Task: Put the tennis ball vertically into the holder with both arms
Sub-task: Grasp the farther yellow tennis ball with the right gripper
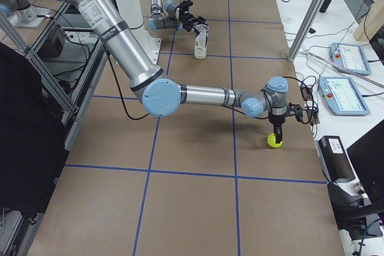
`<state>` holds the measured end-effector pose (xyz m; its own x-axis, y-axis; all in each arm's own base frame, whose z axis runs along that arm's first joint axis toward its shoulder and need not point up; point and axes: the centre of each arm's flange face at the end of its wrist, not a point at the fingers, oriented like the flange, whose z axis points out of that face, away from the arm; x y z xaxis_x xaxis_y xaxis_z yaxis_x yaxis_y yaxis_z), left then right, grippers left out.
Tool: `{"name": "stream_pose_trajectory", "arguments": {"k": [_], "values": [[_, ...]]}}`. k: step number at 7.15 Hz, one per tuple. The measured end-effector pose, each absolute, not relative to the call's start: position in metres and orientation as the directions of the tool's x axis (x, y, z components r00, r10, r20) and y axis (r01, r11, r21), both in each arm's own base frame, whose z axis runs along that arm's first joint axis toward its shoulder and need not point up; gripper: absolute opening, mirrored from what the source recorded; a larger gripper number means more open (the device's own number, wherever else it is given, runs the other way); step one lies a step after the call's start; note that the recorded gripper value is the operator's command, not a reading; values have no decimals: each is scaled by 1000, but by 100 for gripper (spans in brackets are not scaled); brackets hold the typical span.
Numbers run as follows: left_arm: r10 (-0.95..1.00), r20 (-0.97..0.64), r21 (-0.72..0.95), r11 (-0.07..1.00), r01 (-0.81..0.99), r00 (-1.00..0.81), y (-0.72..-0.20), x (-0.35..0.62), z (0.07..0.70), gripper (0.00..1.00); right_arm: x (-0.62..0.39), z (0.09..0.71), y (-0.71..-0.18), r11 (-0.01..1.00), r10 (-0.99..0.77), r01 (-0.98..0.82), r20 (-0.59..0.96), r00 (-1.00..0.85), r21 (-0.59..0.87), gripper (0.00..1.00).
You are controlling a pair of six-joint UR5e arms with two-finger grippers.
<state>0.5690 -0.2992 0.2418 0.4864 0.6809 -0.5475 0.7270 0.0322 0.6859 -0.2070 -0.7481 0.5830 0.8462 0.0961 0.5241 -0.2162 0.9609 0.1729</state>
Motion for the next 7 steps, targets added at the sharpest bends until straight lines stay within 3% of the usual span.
{"name": "stream_pose_trajectory", "arguments": {"k": [2, 3, 5, 7], "values": [[678, -550, 684, 31, 729, 487, -299, 568, 242, 89, -213, 594, -744, 962, 88, -208, 524, 847, 175, 80], [678, -551, 683, 31, 729, 487, -299, 568, 242, 89, -216, 595, -743, 963, 85, -205, 524, 848, 175, 69], [678, -551, 683, 31, 729, 487, -299, 568, 242, 89, -218, 596, -743, 963, 82, -202, 523, 848, 177, 2], [678, -551, 683, 31, 730, 487, -299, 568, 242, 89, -218, 597, -741, 961, 75, -202, 529, 845, 186, 0]]}}
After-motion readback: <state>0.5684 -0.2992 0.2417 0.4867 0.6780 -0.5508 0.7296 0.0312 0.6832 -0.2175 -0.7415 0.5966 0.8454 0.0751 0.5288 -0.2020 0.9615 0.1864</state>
